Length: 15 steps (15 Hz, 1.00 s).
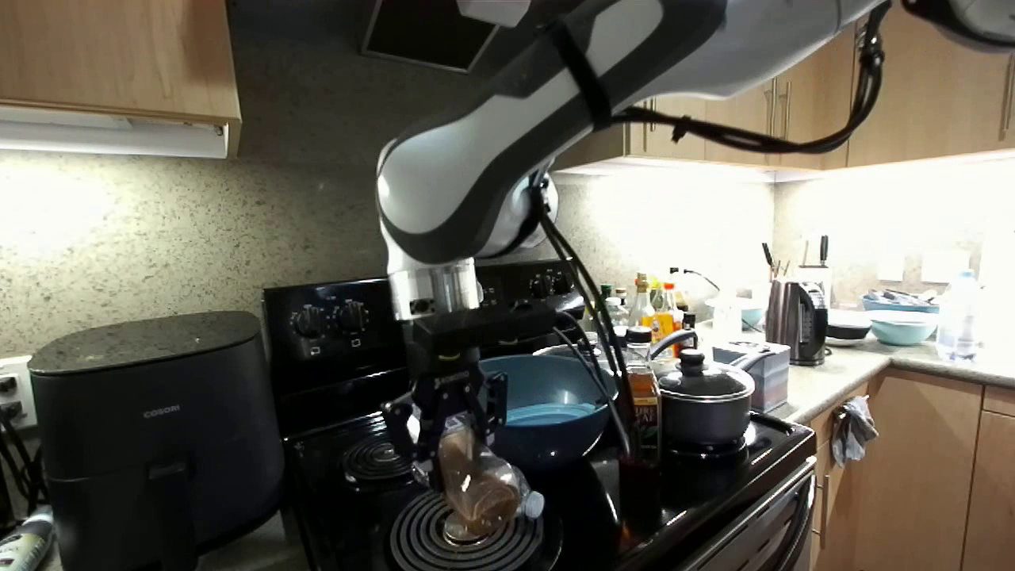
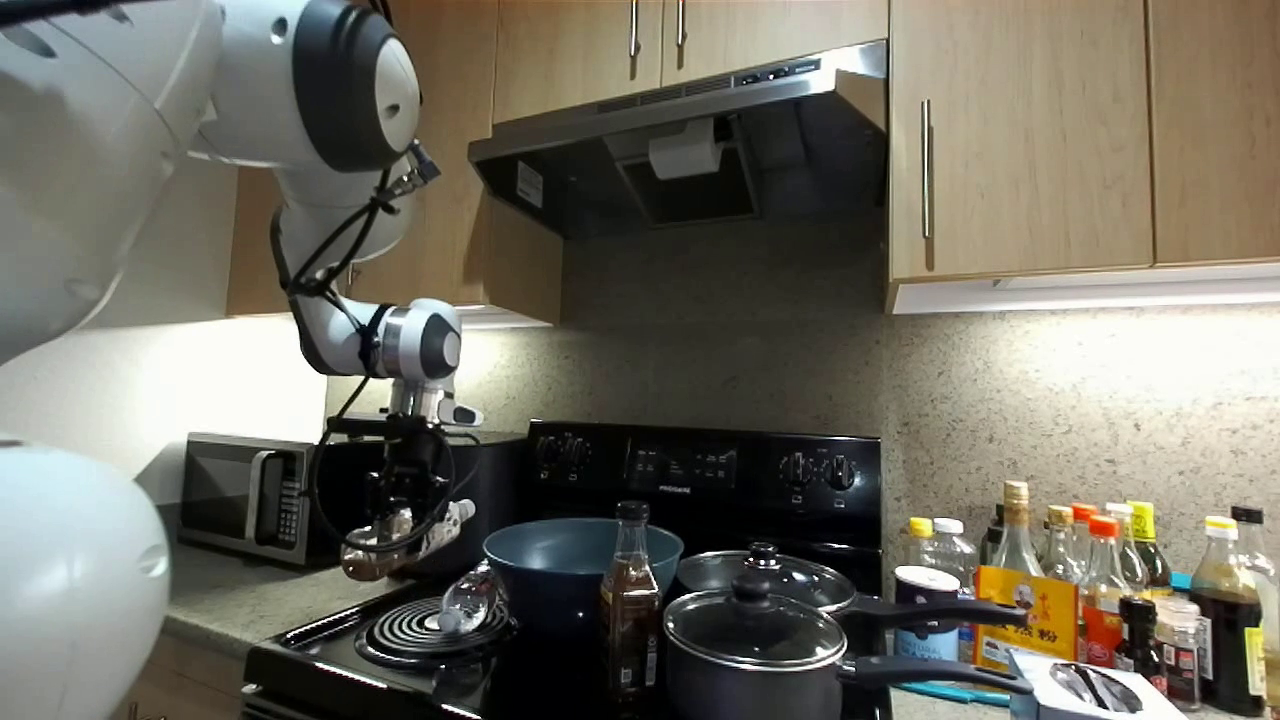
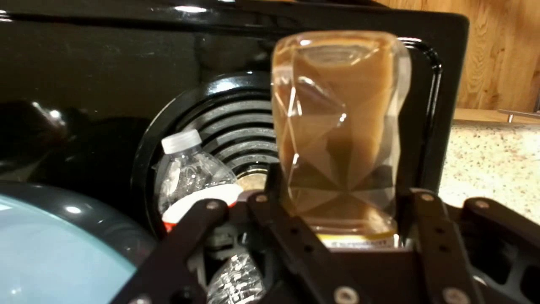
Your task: Put the two bottles on the stove in the bowl.
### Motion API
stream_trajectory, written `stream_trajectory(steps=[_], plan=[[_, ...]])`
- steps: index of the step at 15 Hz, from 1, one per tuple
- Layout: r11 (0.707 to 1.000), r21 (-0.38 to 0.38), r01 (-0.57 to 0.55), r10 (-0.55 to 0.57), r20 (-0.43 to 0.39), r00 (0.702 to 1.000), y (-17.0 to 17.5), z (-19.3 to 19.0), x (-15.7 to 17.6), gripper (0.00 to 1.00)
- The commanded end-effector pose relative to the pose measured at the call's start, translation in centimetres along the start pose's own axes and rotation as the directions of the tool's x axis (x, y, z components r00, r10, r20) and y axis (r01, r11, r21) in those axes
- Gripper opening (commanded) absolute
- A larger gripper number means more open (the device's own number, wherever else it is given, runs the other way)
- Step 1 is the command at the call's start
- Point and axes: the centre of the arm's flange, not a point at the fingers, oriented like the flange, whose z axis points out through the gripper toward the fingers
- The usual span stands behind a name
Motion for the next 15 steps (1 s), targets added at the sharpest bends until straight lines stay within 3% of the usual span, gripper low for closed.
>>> stream_trajectory(steps=[1, 4, 8, 9, 14, 15], plan=[[0.994, 0.030, -0.103, 0.105, -0.073, 0.992, 2.9, -4.3, -5.7, 0.28], [0.973, 0.064, -0.222, 0.228, -0.134, 0.964, 5.4, -5.9, -8.2, 0.28], [0.915, 0.130, -0.381, 0.400, -0.177, 0.900, 9.1, -6.4, -10.9, 0.28], [0.945, 0.079, -0.316, 0.325, -0.154, 0.933, 7.1, -6.4, -7.7, 0.53], [0.927, 0.096, -0.362, 0.374, -0.164, 0.913, 8.7, -6.4, -9.4, 0.53], [0.927, 0.096, -0.363, 0.374, -0.164, 0.913, 8.7, -6.4, -9.4, 0.28]])
